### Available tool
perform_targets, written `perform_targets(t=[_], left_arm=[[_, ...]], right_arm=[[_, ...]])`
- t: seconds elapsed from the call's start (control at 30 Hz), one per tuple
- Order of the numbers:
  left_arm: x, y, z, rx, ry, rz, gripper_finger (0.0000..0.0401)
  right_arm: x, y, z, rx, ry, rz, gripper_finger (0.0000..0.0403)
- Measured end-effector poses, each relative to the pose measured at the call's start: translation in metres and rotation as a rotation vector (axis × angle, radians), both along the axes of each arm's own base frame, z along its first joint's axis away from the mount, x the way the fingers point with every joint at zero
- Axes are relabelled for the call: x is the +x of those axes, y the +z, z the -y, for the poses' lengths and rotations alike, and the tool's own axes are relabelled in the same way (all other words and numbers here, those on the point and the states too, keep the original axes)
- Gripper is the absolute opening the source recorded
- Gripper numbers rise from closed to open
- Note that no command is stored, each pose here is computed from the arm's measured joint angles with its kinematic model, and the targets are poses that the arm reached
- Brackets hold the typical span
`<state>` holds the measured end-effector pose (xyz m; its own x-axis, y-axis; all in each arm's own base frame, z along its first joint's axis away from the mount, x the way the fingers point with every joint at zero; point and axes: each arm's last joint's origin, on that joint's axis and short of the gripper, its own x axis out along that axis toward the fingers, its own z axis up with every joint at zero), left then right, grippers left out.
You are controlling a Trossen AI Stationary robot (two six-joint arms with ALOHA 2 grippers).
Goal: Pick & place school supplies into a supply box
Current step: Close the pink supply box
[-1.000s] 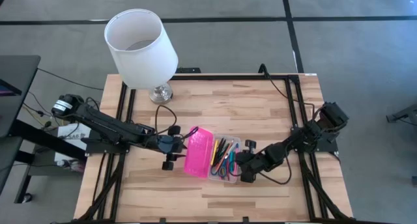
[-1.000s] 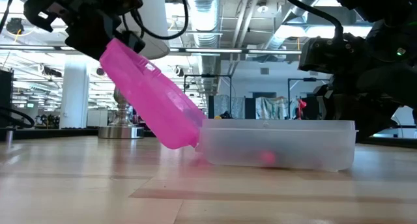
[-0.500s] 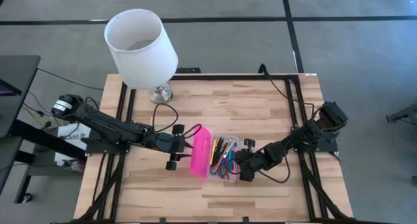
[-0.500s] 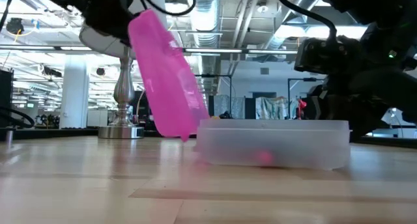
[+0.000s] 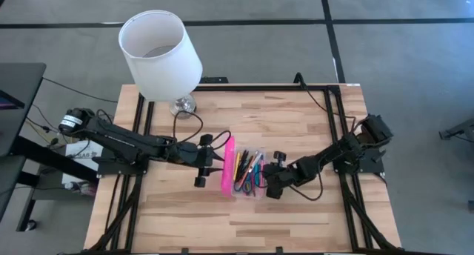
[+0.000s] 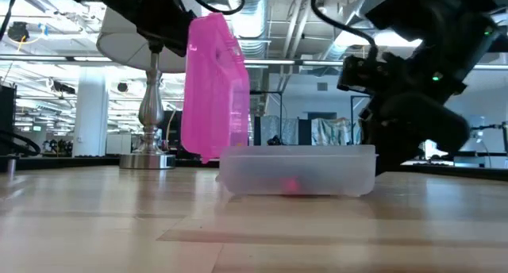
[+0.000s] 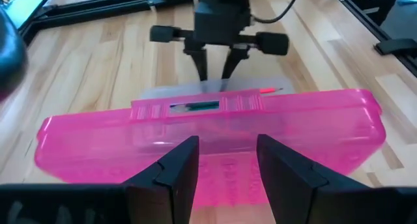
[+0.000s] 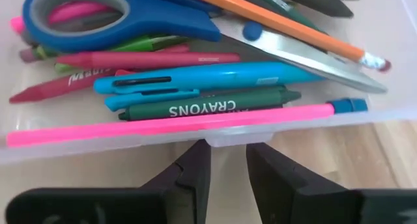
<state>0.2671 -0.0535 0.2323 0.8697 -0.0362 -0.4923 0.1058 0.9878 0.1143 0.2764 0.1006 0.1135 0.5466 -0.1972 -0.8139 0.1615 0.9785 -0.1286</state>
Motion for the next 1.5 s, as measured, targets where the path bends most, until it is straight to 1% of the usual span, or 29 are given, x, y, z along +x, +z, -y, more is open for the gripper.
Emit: perform_targets(t=[0.13, 0.2, 0.3, 0.33, 0.43, 0.53, 0.6, 0.77, 0.87, 0.97, 1.07, 1.23, 1.33, 1.5], left_arm=[[0.008, -0.006, 0.001, -0.016, -0.018, 0.008, 0.0151], [0.016, -0.013, 0.003, -0.027, -0.033, 0.022, 0.0151], [0.026, -0.032, 0.006, -0.042, -0.07, -0.043, 0.0151], [0.031, -0.033, 0.008, -0.043, -0.074, -0.053, 0.0151], [0.044, -0.031, 0.011, -0.047, -0.09, -0.064, 0.0151], [0.05, -0.031, 0.01, -0.015, -0.103, -0.102, 0.0151], [0.053, -0.025, 0.008, 0.005, -0.103, -0.073, 0.0151], [0.052, -0.024, -0.006, 0.038, -0.033, -0.135, 0.0151], [0.05, -0.026, -0.012, 0.023, 0.002, -0.172, 0.0151], [0.05, -0.029, -0.017, 0.007, 0.029, -0.204, 0.0151], [0.049, -0.031, -0.02, -0.002, 0.052, -0.226, 0.0151], [0.047, -0.033, -0.025, 0.003, 0.092, -0.251, 0.0151], [0.048, -0.035, -0.027, 0.004, 0.099, -0.263, 0.0151], [0.049, -0.039, -0.027, 0.009, 0.097, -0.274, 0.0151]], right_arm=[[0.004, 0.0, 0.01, 0.008, -0.029, 0.003, 0.0091], [0.007, 0.001, 0.014, 0.012, -0.041, 0.015, 0.0091], [0.012, 0.003, 0.019, 0.041, -0.021, 0.032, 0.0091], [0.013, 0.003, 0.021, 0.049, -0.019, 0.033, 0.0091], [0.014, 0.004, 0.023, 0.077, -0.013, 0.023, 0.0091], [0.013, 0.003, 0.023, 0.105, -0.022, 0.015, 0.0091], [0.012, 0.003, 0.023, 0.125, -0.037, 0.003, 0.0091], [0.007, 0.005, 0.023, 0.16, -0.103, -0.026, 0.0091], [0.002, 0.015, 0.023, 0.16, -0.126, -0.017, 0.0091], [-0.001, 0.031, 0.024, 0.137, -0.138, 0.041, 0.0091], [-0.003, 0.043, 0.026, 0.116, -0.117, 0.086, 0.0091], [-0.002, 0.042, 0.031, 0.111, -0.123, 0.073, 0.0091], [0.0, 0.043, 0.029, 0.134, -0.109, 0.089, 0.0091], [-0.001, 0.043, 0.026, 0.141, -0.096, 0.093, 0.0091]])
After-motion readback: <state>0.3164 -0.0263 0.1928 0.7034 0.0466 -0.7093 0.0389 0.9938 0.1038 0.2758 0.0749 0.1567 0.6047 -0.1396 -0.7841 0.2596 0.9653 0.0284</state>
